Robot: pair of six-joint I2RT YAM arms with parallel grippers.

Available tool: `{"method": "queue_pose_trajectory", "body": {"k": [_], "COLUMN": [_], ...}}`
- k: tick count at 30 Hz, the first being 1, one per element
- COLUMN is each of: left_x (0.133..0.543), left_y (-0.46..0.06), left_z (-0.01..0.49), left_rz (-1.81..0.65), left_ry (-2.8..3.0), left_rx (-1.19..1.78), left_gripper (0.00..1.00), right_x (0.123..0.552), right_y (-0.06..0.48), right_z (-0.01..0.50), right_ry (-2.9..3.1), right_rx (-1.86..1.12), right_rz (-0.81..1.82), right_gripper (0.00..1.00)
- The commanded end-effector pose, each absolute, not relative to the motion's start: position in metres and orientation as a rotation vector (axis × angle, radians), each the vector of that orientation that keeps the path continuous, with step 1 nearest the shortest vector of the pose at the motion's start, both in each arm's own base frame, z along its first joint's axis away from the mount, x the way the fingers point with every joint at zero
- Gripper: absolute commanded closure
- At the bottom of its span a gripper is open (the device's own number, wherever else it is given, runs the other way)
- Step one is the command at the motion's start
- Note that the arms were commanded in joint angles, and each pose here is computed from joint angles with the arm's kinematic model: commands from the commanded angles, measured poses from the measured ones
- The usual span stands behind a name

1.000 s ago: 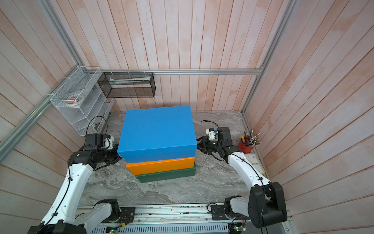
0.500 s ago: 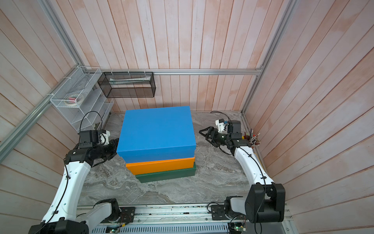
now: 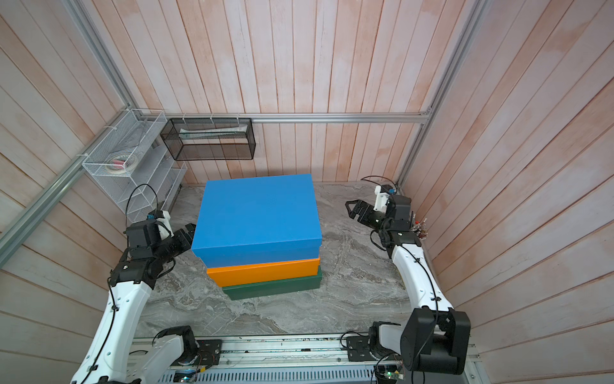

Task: Stack the shoeboxes
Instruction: Reset both arms

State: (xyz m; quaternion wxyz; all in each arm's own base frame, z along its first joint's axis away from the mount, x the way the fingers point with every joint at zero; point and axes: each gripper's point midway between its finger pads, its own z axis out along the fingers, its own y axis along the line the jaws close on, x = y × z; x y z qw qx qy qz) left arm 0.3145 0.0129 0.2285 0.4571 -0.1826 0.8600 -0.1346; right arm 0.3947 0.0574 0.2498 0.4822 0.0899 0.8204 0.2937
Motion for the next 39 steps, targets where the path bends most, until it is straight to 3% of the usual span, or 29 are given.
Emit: {"method": "queue_pose_trajectory", "body": {"k": [1, 10, 20, 29, 39], "left_x": [0.333, 0.338, 0.348, 0.355, 0.365], "left_y": [0.041, 0.059, 0.032, 0.022, 0.028], "left_z": [0.234, 0.192, 0.163, 0.148, 0.141], "left_rz": [-0.159, -0.068, 0.065, 0.087, 0.107], "left_ry": [1.95, 1.695, 1.593, 1.536, 1.585], "left_rx": [-0.433, -0.433, -0.232, -0.128, -0.172], "left_gripper": [0.0, 0.0, 0.0, 0.0, 0.0], "right_x": [0.402, 0.369, 0.357, 0.348, 0.351], "right_y": [0.021, -0.032, -0.026, -0.029, -0.029], "right_z": [0.251, 0.179, 0.144, 0.157, 0.142], "right_ry": [1.822, 1.753, 1.684, 1.601, 1.562], "right_rx": [0.197, 0.266, 0.209, 0.14, 0.113], "right_rz": [0.424, 0.019, 0.036, -0.017, 0.044], "right_gripper": [0.02, 0.02, 0.02, 0.02, 0.02]}}
